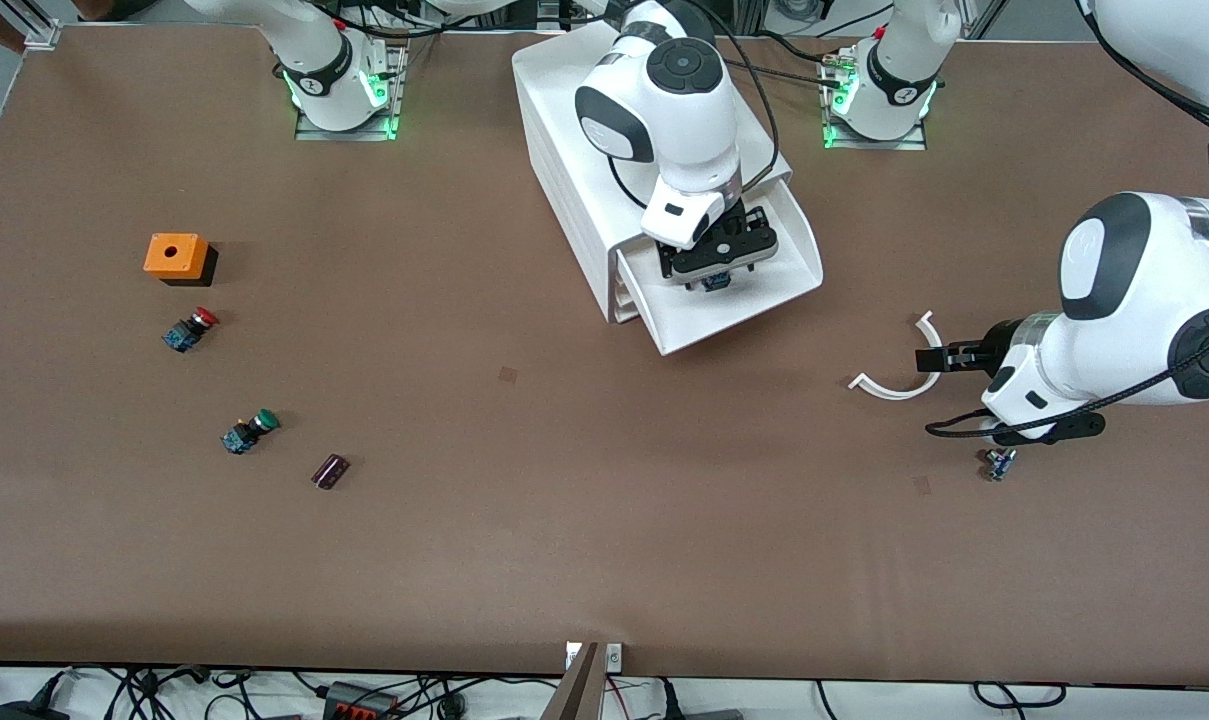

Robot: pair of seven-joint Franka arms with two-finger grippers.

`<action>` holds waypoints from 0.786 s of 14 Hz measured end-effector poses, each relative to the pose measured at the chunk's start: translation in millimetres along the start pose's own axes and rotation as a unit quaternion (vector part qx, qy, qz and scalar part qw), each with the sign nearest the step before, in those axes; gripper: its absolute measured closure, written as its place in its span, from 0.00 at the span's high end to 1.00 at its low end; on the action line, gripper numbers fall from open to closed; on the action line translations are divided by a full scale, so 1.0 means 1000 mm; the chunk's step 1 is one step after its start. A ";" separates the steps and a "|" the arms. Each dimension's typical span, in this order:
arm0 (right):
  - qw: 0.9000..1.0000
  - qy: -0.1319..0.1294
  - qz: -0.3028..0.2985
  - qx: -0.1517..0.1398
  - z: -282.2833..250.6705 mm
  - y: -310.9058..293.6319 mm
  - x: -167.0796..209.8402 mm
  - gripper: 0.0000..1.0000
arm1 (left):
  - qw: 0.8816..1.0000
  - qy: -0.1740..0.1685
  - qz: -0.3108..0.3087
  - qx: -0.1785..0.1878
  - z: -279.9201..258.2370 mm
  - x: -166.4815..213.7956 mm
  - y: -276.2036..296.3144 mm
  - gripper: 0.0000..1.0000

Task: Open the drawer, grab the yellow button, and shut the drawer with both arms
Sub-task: 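Lift the button up out of the drawer with the right gripper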

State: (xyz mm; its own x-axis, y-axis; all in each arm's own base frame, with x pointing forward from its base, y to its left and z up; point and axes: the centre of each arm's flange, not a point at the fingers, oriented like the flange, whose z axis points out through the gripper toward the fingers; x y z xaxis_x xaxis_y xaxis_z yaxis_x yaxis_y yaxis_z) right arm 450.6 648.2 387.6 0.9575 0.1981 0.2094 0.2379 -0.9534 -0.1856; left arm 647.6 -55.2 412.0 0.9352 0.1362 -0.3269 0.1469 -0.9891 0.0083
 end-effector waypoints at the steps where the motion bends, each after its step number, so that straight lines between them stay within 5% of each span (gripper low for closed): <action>1: 1.000 0.000 0.000 0.000 0.000 0.000 0.000 0.85 | 1.000 0.000 0.000 0.000 0.000 0.000 0.000 1.00; 5: 1.000 0.001 -0.001 0.001 -0.002 -0.002 0.000 0.45 | 1.000 -0.001 0.000 0.000 0.001 0.000 0.000 1.00; 11: 1.000 0.022 0.003 0.008 -0.029 -0.002 0.015 0.41 | 1.000 0.005 0.000 0.002 -0.001 0.001 0.000 1.00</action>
State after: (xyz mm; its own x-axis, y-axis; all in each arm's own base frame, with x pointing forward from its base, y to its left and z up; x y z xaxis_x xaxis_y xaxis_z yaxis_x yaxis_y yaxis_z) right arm 459.9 646.4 419.0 0.9510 0.1811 0.2505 0.2342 -0.9510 -0.2020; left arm 648.3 -54.8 412.6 0.9382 0.1366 -0.3179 0.1455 -0.9894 0.0043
